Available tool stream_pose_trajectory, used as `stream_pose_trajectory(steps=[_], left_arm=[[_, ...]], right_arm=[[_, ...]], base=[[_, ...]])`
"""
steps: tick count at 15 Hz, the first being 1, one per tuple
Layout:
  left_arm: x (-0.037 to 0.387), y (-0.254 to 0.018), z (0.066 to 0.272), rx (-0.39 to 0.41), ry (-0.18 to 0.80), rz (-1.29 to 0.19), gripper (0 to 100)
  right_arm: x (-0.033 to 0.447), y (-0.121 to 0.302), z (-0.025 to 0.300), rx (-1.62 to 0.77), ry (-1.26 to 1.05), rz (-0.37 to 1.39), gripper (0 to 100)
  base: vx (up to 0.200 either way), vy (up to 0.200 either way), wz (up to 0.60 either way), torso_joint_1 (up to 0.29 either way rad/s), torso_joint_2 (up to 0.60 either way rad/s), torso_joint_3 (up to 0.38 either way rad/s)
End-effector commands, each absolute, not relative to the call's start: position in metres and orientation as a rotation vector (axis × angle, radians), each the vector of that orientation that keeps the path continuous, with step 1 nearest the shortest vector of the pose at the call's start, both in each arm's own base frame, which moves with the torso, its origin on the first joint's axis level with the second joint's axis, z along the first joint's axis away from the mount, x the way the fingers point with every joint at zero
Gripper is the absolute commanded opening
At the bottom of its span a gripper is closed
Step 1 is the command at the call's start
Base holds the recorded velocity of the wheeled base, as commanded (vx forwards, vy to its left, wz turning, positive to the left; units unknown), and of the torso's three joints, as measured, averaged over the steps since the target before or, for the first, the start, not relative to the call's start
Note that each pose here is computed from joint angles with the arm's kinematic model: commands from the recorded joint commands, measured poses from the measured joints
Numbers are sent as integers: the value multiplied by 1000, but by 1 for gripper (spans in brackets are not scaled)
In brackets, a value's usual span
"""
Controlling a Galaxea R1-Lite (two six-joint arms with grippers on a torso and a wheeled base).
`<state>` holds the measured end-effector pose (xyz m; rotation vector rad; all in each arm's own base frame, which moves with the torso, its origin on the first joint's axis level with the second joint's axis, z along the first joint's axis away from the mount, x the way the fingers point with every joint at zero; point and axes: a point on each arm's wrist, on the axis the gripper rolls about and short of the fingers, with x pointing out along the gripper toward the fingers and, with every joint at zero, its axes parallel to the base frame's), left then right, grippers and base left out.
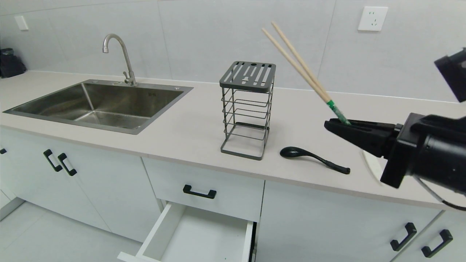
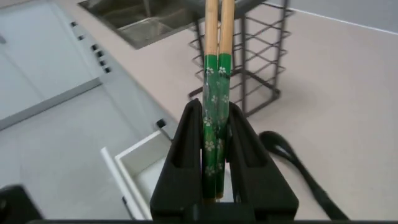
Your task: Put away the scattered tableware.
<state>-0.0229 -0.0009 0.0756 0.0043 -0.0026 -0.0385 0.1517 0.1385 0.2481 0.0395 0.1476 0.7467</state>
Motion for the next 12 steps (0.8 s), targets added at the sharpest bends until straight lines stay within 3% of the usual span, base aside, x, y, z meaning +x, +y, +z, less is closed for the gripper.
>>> stream_pose_trajectory(steps=[1,5,8,12], left_arm=[[-23,-1,76,5,-2,-38,100],[-23,-1,76,5,-2,-38,100],[-23,-1,76,5,-2,-38,100],[-23,-1,76,5,-2,-38,100]], right_arm=[[138,146,234,-6,191,870,0],[132,168,214,-66,310,993,0],[130,180,223,-76,406,1139,0],[126,188,209,-132,513,1175,0]], base=[[0,0,0,0,0,0],[0,0,0,0,0,0],[0,0,0,0,0,0],[0,0,0,0,0,0]])
